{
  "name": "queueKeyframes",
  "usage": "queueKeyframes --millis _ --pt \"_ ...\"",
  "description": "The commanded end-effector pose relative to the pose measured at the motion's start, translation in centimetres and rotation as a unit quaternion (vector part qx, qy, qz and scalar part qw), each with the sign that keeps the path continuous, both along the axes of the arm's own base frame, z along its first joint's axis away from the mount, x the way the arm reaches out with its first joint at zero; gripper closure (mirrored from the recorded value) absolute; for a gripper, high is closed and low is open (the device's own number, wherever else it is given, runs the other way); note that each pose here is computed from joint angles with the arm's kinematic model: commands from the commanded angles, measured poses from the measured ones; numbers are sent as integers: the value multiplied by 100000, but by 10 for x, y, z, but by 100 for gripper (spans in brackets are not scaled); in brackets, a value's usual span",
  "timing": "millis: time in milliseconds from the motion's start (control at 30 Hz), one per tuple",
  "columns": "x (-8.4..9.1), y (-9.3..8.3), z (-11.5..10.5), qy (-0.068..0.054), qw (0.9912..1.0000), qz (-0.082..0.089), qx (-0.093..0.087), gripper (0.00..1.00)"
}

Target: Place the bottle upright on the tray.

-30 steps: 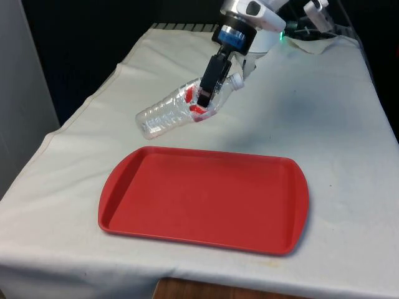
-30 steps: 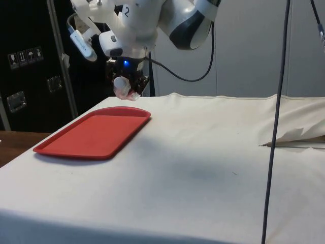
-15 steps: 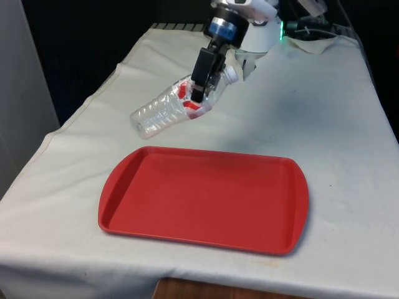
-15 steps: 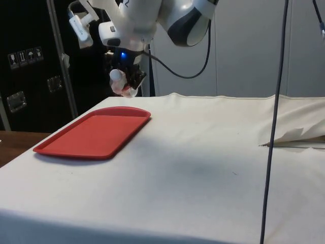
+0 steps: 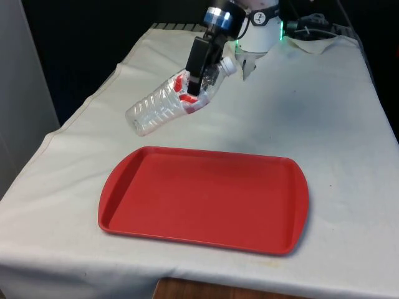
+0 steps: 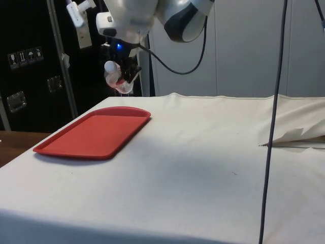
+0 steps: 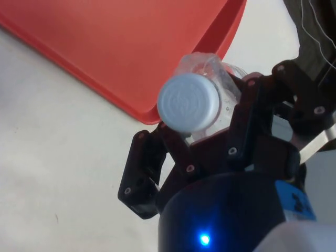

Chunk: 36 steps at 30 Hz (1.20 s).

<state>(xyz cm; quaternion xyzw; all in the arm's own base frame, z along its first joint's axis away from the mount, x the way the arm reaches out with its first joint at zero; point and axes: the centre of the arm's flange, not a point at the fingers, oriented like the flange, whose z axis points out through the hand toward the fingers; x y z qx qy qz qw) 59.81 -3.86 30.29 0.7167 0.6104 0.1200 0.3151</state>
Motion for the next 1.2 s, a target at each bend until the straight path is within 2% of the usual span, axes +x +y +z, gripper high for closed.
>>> queueKeyframes --millis 0,167,200,233,467,500,533,600,800,833,867,1000,1067,1100,1133,1167 --pt "-2 1 -1 120 99997 188 796 87" --pt "1 2 7 -1001 99975 -308 1972 87" --pt "3 1 10 -1265 99981 -591 1386 87" --pt "1 2 8 -1178 99970 -353 2121 87" --pt "5 4 18 -2694 99883 -1007 3888 87" --pt "7 1 20 -2820 99903 -1257 3151 87" --pt "5 3 19 -2906 99866 -1161 4134 87" --pt "6 3 20 -3190 99833 -1310 4629 87" --pt "10 1 22 -4204 99662 -2315 6671 87" --pt "10 0 26 -4229 99703 -2735 5828 87" --pt "10 -1 22 -4329 99633 -2512 6940 87" --pt "13 -5 20 -5013 99467 -3279 8398 87" --pt "14 -7 19 -5161 99407 -3570 8878 87" --pt "16 -9 23 -5423 99439 -4078 8111 87" --pt "14 -8 18 -5249 99380 -3729 9063 87" --pt "15 -11 18 -5599 99296 -4023 9629 87"
